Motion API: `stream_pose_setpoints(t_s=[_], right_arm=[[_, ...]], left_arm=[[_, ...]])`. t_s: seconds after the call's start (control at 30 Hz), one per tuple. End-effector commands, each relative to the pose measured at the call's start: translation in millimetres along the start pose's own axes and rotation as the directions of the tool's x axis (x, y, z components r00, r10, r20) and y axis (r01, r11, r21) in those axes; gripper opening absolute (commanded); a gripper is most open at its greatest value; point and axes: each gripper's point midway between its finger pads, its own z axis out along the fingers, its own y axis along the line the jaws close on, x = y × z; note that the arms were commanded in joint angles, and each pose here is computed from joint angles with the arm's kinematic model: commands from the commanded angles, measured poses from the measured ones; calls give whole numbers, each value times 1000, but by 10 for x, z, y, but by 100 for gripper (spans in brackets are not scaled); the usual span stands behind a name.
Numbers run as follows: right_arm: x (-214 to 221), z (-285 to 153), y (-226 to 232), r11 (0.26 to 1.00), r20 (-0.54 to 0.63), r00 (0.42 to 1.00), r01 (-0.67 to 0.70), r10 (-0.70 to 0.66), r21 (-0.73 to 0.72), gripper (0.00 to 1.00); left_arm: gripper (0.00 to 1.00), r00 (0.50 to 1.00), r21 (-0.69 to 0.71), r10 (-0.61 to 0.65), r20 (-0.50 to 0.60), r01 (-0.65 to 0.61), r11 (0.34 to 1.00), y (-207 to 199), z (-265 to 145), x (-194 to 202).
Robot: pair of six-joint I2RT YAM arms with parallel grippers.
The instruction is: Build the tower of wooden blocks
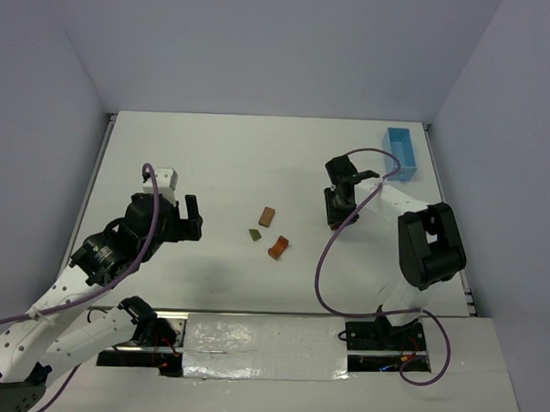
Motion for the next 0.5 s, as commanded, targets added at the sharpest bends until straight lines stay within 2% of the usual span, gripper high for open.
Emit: stream_pose_setpoints(t_s=[0.0,0.23,0.47], right_arm=[[-55,-122,-24,1000,23,1000,20,-20,-7,23],[-34,-106,-86,999,8,999,38,-38,29,17],[-94,-141,-93,998,23,998,51,-51,32,19]], left_arm=[[99,999,24,17,33,-17,1000,-50,-1,-92],[99,999,38,20,33,-22,999,-70,-3,-89],[99,999,43,24,30,-25,999,-79,-1,-83]])
